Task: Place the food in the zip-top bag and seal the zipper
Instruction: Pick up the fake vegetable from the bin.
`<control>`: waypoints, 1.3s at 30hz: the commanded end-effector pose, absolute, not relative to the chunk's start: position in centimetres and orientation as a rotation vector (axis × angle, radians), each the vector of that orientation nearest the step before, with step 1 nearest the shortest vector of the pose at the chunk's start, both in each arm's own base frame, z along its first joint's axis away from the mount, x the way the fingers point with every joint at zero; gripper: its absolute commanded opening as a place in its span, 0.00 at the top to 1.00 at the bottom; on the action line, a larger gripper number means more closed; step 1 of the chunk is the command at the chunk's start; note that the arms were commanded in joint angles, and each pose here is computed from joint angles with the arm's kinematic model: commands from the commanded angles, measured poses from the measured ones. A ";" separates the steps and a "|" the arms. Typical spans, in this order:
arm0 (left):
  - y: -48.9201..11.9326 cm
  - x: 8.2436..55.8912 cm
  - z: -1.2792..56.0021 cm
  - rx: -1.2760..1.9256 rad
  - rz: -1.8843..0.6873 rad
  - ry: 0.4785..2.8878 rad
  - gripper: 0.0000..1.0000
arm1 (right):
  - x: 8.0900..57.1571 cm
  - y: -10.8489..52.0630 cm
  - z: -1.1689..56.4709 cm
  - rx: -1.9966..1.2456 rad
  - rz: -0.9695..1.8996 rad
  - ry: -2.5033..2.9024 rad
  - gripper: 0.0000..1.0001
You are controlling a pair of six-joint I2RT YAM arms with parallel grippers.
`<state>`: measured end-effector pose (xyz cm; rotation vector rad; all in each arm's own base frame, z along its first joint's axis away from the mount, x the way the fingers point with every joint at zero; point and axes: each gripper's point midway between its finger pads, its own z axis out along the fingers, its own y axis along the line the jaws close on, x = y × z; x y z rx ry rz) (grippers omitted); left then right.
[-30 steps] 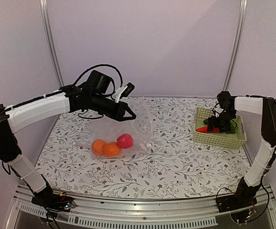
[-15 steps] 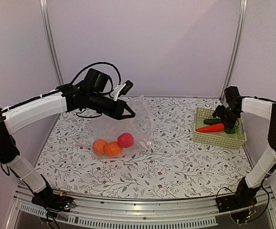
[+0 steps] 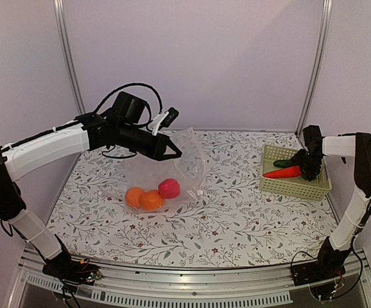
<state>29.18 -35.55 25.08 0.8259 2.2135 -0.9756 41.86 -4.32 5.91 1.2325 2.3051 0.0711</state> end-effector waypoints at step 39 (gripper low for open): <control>-35.5 28.2 27.7 0.834 -1.062 2.156 1.00 | 39.9 -4.8 23.0 0.811 0.141 1.977 0.60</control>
